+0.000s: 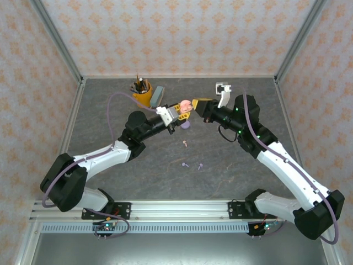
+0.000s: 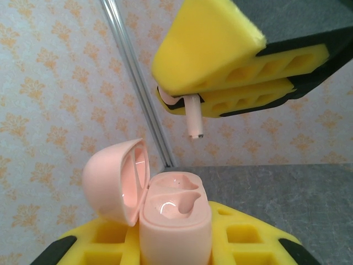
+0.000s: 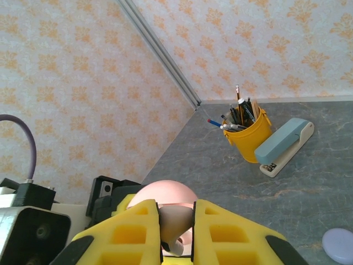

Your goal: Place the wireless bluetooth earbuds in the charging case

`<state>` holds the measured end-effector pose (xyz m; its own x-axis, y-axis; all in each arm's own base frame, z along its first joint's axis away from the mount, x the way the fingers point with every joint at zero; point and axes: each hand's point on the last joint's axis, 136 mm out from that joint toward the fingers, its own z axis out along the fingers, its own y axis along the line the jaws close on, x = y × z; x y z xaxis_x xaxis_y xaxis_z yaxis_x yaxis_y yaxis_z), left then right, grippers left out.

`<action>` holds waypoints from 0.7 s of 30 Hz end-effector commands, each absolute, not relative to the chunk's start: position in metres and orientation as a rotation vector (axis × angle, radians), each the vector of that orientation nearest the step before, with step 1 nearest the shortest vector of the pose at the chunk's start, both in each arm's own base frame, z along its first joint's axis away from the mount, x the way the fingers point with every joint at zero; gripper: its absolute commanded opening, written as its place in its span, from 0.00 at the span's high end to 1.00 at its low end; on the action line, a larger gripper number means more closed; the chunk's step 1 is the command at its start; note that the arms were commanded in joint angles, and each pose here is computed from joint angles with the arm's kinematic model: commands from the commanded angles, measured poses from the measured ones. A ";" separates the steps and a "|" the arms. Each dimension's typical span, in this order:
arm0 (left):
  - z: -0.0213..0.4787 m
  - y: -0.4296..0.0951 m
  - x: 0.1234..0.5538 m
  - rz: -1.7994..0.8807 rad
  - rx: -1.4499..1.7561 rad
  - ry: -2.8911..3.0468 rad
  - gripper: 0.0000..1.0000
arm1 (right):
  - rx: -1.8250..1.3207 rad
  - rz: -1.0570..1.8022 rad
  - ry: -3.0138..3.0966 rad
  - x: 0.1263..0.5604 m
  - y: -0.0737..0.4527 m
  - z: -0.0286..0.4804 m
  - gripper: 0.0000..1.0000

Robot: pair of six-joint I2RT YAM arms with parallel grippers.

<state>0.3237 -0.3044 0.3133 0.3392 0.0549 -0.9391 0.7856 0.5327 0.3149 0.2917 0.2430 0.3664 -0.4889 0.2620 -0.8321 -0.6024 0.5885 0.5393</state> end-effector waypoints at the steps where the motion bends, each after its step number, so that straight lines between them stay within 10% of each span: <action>1: 0.342 -0.309 0.321 -0.598 0.883 1.051 1.00 | -0.316 1.101 1.706 0.288 0.245 0.396 0.84; 21: 0.345 -0.313 0.319 -0.631 0.876 1.041 1.00 | -0.326 1.106 1.758 0.298 0.257 0.380 0.84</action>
